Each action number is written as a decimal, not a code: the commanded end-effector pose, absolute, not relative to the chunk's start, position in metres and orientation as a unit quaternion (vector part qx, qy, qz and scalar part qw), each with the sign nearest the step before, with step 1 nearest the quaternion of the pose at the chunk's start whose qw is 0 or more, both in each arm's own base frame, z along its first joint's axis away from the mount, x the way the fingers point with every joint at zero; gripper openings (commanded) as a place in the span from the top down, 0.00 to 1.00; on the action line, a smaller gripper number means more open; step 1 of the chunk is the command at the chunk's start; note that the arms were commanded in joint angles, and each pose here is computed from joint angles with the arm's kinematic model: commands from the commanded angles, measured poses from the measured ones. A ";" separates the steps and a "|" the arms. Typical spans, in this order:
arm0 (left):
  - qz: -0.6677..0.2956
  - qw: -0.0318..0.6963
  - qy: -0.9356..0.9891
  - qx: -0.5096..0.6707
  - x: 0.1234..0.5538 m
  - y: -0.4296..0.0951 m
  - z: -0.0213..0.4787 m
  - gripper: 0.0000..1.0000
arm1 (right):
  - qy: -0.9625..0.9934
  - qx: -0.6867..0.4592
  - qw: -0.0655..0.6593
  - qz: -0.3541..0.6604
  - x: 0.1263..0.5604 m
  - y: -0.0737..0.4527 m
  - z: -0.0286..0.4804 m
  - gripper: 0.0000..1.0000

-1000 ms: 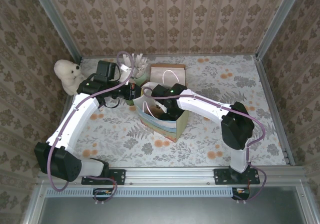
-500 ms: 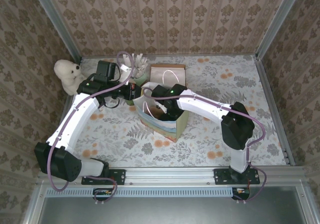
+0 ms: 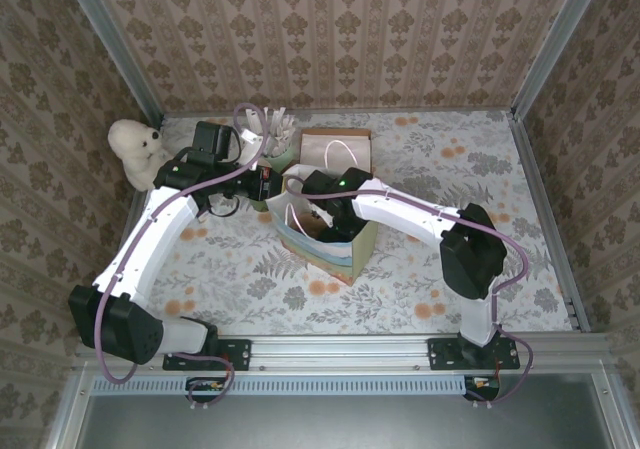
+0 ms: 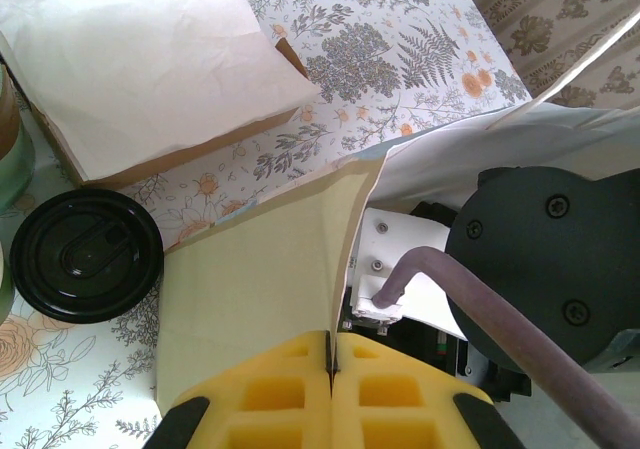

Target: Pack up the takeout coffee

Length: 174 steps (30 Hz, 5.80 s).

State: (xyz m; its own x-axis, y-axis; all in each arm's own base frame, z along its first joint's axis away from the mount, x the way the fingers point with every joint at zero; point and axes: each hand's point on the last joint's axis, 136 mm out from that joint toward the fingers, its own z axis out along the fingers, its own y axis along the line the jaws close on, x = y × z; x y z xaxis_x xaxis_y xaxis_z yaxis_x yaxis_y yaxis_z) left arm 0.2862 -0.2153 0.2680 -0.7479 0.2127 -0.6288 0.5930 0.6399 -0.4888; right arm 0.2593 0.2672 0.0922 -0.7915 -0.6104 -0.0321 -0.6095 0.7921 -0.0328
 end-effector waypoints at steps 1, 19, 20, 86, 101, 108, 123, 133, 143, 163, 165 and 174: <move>-0.370 0.278 0.855 0.236 0.287 -0.219 0.279 1.00 | 0.944 -0.319 -0.050 -0.072 0.256 0.247 0.019 0.36; -0.368 0.280 0.854 0.238 0.288 -0.219 0.280 1.00 | 0.944 -0.323 -0.029 -0.065 0.263 0.253 0.038 0.34; -0.368 0.280 0.854 0.239 0.288 -0.219 0.281 1.00 | 0.944 -0.323 -0.028 -0.064 0.263 0.254 0.039 0.33; -0.354 0.289 0.861 0.224 0.297 -0.216 0.287 1.00 | 0.953 -0.302 0.033 -0.013 0.271 0.279 0.100 0.18; -0.351 0.287 0.862 0.226 0.295 -0.215 0.288 1.00 | 0.951 -0.303 0.053 -0.007 0.274 0.281 0.120 0.10; -0.347 0.281 0.867 0.223 0.295 -0.214 0.284 1.00 | 0.951 -0.303 0.068 -0.001 0.275 0.282 0.133 0.09; -0.347 0.281 0.868 0.219 0.296 -0.214 0.282 1.00 | 0.947 -0.311 0.077 -0.003 0.271 0.279 0.143 0.00; -0.344 0.277 0.870 0.218 0.298 -0.214 0.281 1.00 | 0.946 -0.309 0.100 0.002 0.274 0.279 0.156 0.00; -0.344 0.275 0.871 0.216 0.297 -0.214 0.280 1.00 | 0.934 -0.324 0.147 0.038 0.275 0.286 0.177 0.00; -0.344 0.274 0.871 0.217 0.297 -0.214 0.279 1.00 | 0.931 -0.326 0.165 0.018 0.282 0.281 0.179 0.00; -0.344 0.275 0.872 0.215 0.297 -0.214 0.279 1.00 | 0.931 -0.326 0.166 0.016 0.282 0.281 0.179 0.00; -0.345 0.272 0.872 0.215 0.297 -0.214 0.277 1.00 | 0.931 -0.326 0.164 0.012 0.282 0.279 0.177 0.00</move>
State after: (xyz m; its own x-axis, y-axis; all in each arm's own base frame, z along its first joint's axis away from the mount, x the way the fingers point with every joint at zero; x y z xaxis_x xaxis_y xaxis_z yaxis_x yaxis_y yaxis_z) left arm 0.2933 -0.2138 0.2740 -0.7582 0.1961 -0.6219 0.5691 0.6644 -0.4844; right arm 0.2826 0.2846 0.1723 -0.7481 -0.5917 -0.3002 -0.6068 0.7932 -0.0513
